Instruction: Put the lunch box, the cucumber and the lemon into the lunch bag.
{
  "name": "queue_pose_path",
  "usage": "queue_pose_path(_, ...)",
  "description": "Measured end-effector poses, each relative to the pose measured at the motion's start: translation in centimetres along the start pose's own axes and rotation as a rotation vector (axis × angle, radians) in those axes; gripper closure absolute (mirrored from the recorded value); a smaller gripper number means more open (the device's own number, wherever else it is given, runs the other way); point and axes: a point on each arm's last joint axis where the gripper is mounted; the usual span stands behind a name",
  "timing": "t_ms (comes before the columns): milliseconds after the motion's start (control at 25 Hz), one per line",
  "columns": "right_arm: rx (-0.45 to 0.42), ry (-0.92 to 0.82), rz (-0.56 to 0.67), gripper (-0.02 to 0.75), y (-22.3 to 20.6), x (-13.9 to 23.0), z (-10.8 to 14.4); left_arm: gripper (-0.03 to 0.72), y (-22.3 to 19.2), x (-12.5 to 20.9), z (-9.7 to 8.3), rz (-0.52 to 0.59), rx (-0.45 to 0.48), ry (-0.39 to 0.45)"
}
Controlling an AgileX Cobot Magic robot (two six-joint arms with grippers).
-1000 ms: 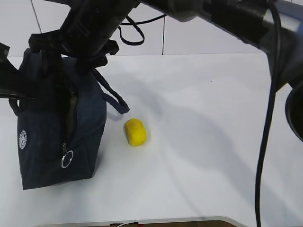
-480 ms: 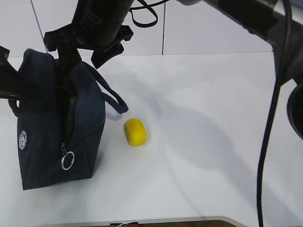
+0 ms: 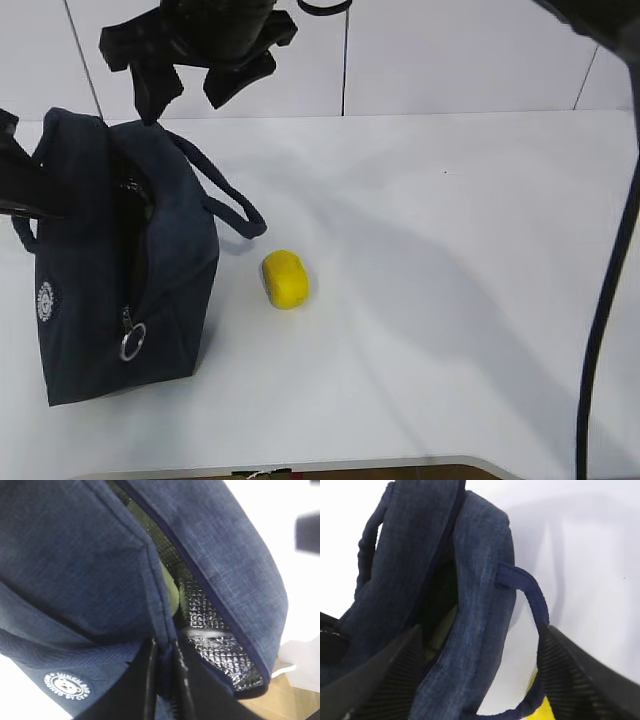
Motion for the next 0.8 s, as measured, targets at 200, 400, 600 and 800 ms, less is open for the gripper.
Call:
queue_pose_path(200,0.029,0.004,0.054,0.176,0.0,1.0,-0.3,0.676,0.1,0.0,0.2,0.003,-0.028,-0.022)
queue_pose_path(400,0.07,0.007,0.193,0.176,-1.3,3.9,-0.8,0.676,0.1,0.1,0.4,0.009,-0.042,-0.033)
queue_pose_path(600,0.118,0.005,0.229,0.175,-0.2,5.1,-1.1,0.676,0.5,0.0,1.0,-0.003,-0.056,-0.016)
queue_pose_path(800,0.124,0.008,0.224,0.175,1.0,5.4,-1.0,0.676,0.8,-0.1,1.4,-0.01,-0.065,-0.003)
Point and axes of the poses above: a point on each arm's last joint axis where the gripper is mounted, y pointing back along that axis away from the gripper, z along the wrist's bending axis when the last joint is at zero, x = y × z, and after that the axes turned 2 degrees about y, right-handed
